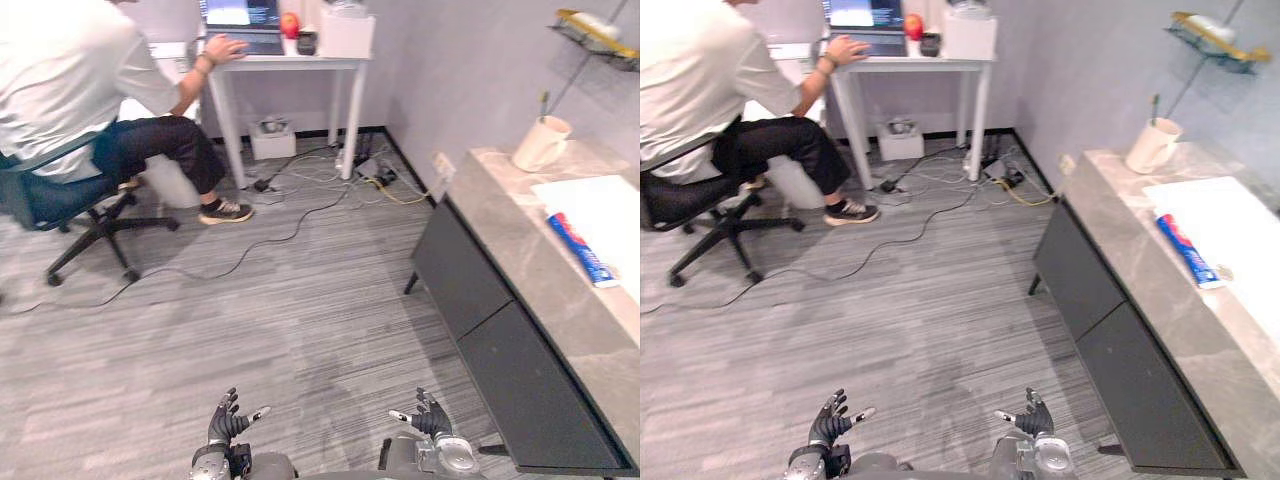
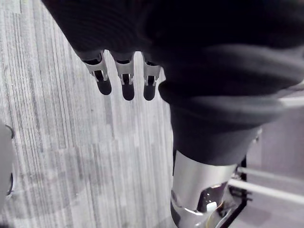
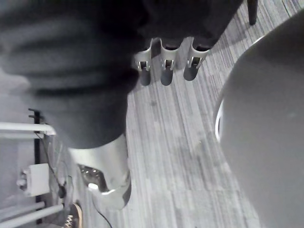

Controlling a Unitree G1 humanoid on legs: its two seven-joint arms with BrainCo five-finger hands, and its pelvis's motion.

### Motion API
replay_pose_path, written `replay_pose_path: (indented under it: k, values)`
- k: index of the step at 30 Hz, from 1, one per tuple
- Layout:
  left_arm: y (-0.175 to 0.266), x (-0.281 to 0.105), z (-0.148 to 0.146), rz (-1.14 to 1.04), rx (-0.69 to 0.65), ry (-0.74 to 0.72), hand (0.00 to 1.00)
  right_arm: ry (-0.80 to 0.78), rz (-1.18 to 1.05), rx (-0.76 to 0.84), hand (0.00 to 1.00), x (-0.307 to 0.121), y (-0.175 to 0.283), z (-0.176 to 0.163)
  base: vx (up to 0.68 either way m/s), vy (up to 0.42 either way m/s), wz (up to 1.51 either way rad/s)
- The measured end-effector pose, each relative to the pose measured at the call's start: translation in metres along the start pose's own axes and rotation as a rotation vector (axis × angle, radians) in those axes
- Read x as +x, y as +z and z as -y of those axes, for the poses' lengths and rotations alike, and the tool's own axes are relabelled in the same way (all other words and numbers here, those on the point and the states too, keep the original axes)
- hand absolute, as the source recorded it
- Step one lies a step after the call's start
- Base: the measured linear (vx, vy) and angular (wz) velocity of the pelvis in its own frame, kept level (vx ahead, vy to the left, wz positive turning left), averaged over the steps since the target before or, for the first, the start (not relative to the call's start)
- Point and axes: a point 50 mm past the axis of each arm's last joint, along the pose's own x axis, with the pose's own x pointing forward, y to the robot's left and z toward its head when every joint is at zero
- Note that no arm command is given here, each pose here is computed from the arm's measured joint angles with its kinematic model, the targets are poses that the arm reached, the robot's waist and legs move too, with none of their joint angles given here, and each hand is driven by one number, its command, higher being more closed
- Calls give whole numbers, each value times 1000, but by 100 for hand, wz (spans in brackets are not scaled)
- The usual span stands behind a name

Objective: Organize washtable

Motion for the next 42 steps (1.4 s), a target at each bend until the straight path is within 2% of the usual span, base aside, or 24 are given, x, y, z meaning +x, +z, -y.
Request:
replay_pose_path:
  k: [5, 17, 24, 31, 35, 42]
  values:
    - [-8, -1, 15, -35, -13, -37, 0, -54, -39, -36, 0, -4, -13, 26, 251, -70, -76]
    - [-6, -4, 27, -7, -26, -57, 0, -125, -81, 94, 0, -15, -30, 35, 189, 25, -129]
    - [-2, -1, 19, 6, -4, -33, 0, -98, -56, 178, 0, -19, -28, 12, 247, 215, -115]
    - [-13, 0, 11, -49, 0, 3, 0, -75, -71, 171, 0, -8, -22, 7, 130, 20, -46]
    - [-4, 5, 31, -35, -48, -32, 0, -166, -99, 186, 0, -11, -30, 37, 188, -120, -20]
    - [-1, 3, 23, -11, -103, 9, 0, -175, -93, 228, 0, -10, -29, 37, 92, 7, 13]
